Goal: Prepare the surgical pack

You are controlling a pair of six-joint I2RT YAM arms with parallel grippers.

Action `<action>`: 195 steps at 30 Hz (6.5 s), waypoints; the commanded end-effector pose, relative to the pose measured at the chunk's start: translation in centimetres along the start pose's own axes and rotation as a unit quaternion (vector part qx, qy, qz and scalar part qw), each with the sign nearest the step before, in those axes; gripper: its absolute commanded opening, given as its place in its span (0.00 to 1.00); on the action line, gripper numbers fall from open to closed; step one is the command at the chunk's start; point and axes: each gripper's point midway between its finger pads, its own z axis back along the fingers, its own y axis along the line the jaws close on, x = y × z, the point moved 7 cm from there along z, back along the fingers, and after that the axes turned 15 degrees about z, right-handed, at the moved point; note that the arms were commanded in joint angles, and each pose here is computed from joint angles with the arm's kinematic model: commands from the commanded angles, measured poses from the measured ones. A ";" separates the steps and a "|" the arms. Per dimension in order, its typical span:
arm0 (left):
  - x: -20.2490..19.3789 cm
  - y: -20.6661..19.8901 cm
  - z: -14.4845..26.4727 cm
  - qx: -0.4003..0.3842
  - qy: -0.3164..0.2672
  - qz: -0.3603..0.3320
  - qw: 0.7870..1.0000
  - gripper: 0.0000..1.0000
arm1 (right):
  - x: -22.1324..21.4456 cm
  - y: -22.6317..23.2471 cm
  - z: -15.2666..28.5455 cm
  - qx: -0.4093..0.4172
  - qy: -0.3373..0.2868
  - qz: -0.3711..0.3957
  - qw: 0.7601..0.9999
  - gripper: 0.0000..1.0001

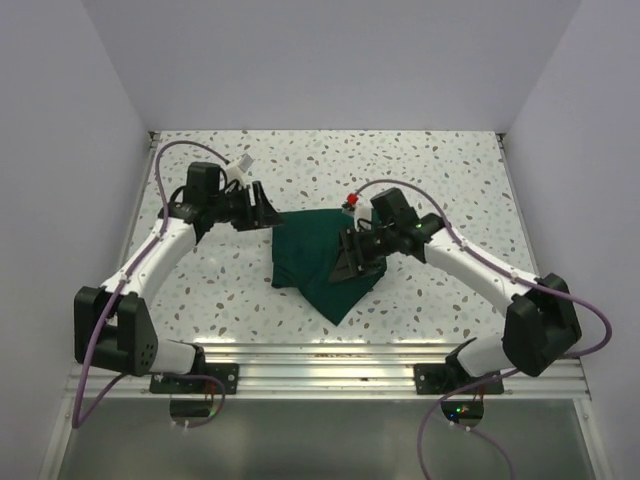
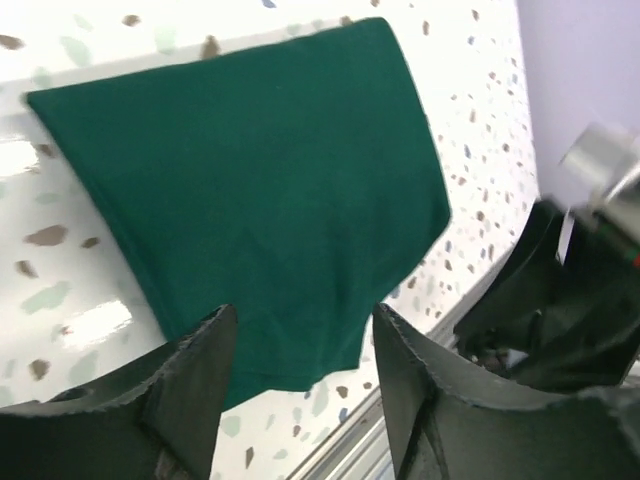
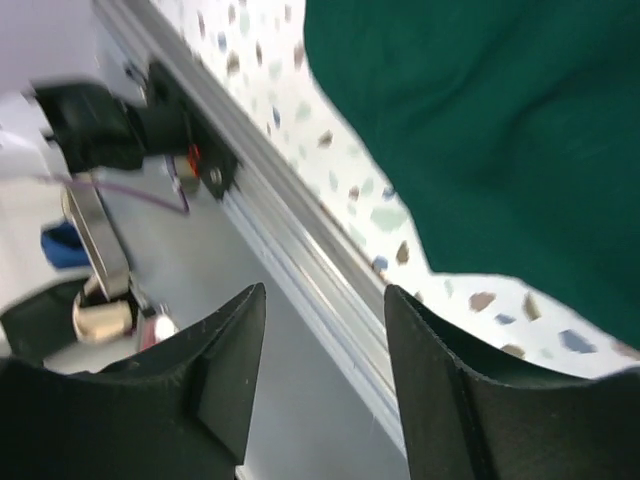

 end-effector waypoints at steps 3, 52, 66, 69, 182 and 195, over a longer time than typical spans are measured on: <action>-1.2 -2.2 -3.0 -0.082 0.056 -0.003 0.995 0.51 | 4.0 -3.3 4.3 -0.091 -0.081 -0.050 0.991 0.43; -1.8 -0.8 2.9 0.059 -0.033 -0.092 0.993 1.00 | -3.0 -11.7 -2.5 -0.059 -0.072 -0.380 0.920 0.22; -4.4 -3.0 0.3 0.087 0.016 -0.186 0.979 1.00 | 11.9 -19.5 -4.9 -0.080 -0.066 -0.325 0.940 0.28; -4.8 -3.1 -1.6 0.148 0.027 -0.209 0.966 1.00 | 13.1 -20.5 -4.0 -0.097 -0.070 -0.328 0.937 0.37; -4.8 -5.6 -7.2 0.272 0.075 -0.233 0.931 0.00 | 11.1 -9.8 -5.5 0.003 -0.098 -0.269 0.958 0.36; -4.5 -6.6 -7.1 0.234 0.072 -0.243 0.938 0.00 | 12.6 -8.7 -8.2 0.048 -0.116 -0.246 0.961 0.07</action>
